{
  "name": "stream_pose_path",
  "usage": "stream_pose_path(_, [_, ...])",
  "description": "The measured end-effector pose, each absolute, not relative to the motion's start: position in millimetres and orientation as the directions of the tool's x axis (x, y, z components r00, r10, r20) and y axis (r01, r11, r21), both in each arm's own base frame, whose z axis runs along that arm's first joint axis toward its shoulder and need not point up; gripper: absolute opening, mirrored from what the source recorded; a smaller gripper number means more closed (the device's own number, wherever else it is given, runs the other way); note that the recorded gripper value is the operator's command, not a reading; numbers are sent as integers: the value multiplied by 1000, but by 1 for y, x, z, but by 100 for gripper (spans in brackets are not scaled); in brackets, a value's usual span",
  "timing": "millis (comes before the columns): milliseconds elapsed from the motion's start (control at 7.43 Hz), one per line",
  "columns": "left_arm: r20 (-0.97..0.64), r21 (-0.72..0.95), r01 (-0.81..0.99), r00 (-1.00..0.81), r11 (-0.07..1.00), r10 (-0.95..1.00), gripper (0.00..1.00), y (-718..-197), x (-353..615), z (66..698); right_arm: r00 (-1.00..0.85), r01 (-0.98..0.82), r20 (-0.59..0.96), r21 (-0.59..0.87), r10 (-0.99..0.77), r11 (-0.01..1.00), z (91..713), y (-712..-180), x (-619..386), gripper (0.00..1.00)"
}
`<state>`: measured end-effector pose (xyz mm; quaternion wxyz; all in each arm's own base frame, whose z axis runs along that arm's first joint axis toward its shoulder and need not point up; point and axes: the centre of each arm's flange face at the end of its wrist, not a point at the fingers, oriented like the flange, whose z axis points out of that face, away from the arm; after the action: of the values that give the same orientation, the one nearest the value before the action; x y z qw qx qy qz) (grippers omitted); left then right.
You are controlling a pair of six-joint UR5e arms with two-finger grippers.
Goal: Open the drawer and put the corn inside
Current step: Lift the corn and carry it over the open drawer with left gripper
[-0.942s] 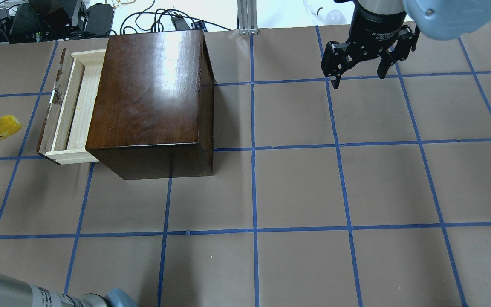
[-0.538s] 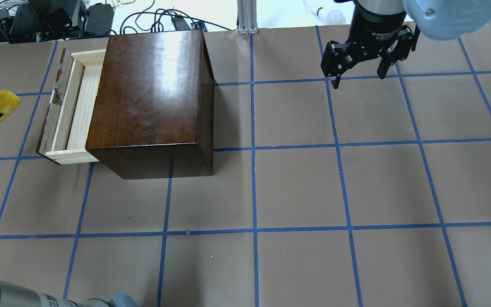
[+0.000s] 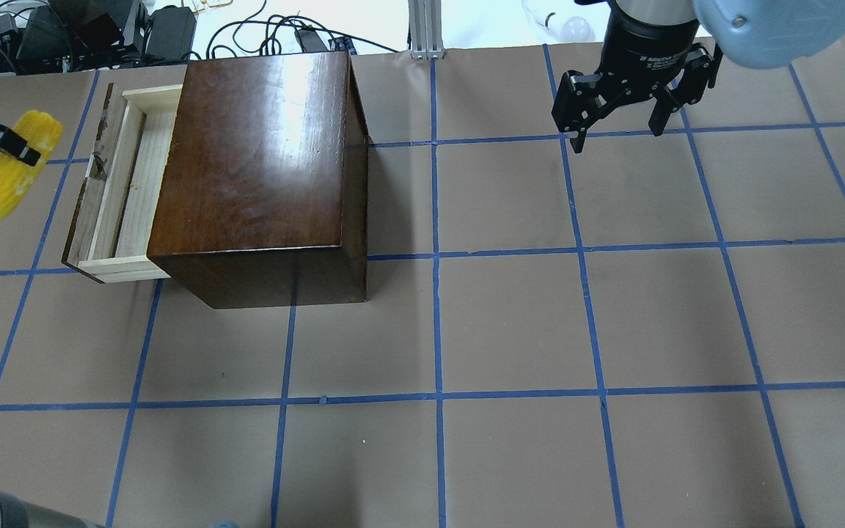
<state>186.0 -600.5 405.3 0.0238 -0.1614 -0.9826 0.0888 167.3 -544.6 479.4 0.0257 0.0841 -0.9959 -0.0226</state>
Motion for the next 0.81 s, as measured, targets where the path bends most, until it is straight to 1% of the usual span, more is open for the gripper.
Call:
stream_pose_path(404, [78,-147,63,-994,987,75,0,-625,131,393,-985,-166,47,49,-169,985,479,-545,167,100])
stream_pose_path(808, [99,-106,-72,-993,992,-62,0,-638,110,376,-984,-168,47,49,-170,985,479,-545,167,100])
